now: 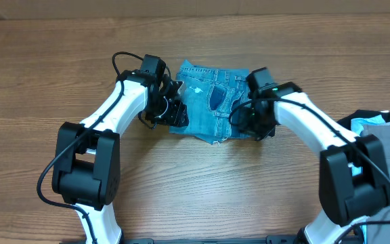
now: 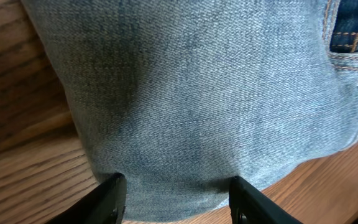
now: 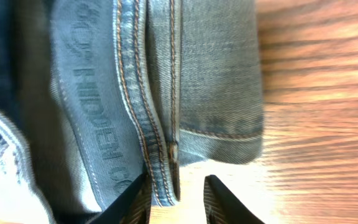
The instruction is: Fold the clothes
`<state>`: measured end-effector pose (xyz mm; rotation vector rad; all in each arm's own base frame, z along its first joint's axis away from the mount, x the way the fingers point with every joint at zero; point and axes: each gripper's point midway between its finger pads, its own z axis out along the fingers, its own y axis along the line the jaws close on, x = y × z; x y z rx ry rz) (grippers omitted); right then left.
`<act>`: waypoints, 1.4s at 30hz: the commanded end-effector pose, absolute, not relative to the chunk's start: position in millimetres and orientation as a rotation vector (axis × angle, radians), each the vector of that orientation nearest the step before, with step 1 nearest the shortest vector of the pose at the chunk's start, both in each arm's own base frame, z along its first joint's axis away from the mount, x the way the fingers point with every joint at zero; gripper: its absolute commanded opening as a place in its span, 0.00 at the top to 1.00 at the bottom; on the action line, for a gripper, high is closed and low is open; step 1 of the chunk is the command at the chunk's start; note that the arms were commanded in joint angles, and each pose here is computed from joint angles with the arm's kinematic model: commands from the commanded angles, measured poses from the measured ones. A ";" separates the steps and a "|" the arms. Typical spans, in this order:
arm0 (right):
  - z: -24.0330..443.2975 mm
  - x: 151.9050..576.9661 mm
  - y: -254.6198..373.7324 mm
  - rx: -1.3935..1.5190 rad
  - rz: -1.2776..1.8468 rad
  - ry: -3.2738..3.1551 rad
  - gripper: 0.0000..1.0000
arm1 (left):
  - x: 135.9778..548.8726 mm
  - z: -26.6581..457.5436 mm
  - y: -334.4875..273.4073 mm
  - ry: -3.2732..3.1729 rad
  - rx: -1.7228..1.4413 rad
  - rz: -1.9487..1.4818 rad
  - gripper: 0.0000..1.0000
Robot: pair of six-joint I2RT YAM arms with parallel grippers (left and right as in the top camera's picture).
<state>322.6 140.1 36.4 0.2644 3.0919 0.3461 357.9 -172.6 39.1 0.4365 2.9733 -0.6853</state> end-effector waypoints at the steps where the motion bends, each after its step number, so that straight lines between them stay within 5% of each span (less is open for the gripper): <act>1: 105.6 340.4 169.8 -0.038 0.699 2.891 0.64 | 361.8 47.2 -175.4 2.961 0.414 -0.673 0.43; 5: 113.7 350.2 180.5 -0.095 0.763 2.815 0.61 | 361.1 48.0 -177.2 2.960 0.417 -0.690 0.41; 12: 57.2 382.5 182.8 0.157 0.735 2.855 0.56 | 361.4 47.9 -177.2 2.959 0.417 -0.688 0.40; 14: 50.5 388.5 187.3 0.179 0.771 2.845 0.61 | 361.1 47.9 -177.2 2.960 0.417 -0.689 0.40; 15: 57.2 391.3 196.5 0.150 0.853 2.816 0.89 | 361.1 47.9 -177.2 2.960 0.417 -0.689 0.40; 16: 68.8 392.9 204.3 0.118 0.921 2.789 0.96 | 361.1 47.9 -177.2 2.960 0.417 -0.689 0.39; 19: 106.0 400.1 207.9 0.057 0.961 2.723 0.96 | 361.1 47.9 -177.2 2.960 0.417 -0.689 0.39; 22: 153.8 417.1 182.0 -0.076 0.675 2.634 0.96 | 361.2 47.9 -177.0 2.960 0.417 -0.687 0.38; 27: 145.1 425.0 142.7 0.017 0.347 2.656 0.96 | 363.3 46.1 -173.2 2.963 0.409 -0.647 0.58; 33: 57.3 427.0 93.4 0.140 0.026 2.755 0.96 | 362.8 44.2 -169.1 2.975 0.405 -0.610 0.73; 36: 23.2 433.6 69.4 0.238 -0.010 2.784 0.81 | 359.6 43.8 -168.1 2.990 0.403 -0.610 0.63; 42: 18.4 414.9 48.1 0.398 0.125 2.893 0.80 | 363.2 44.8 -170.2 3.003 0.275 -0.629 0.44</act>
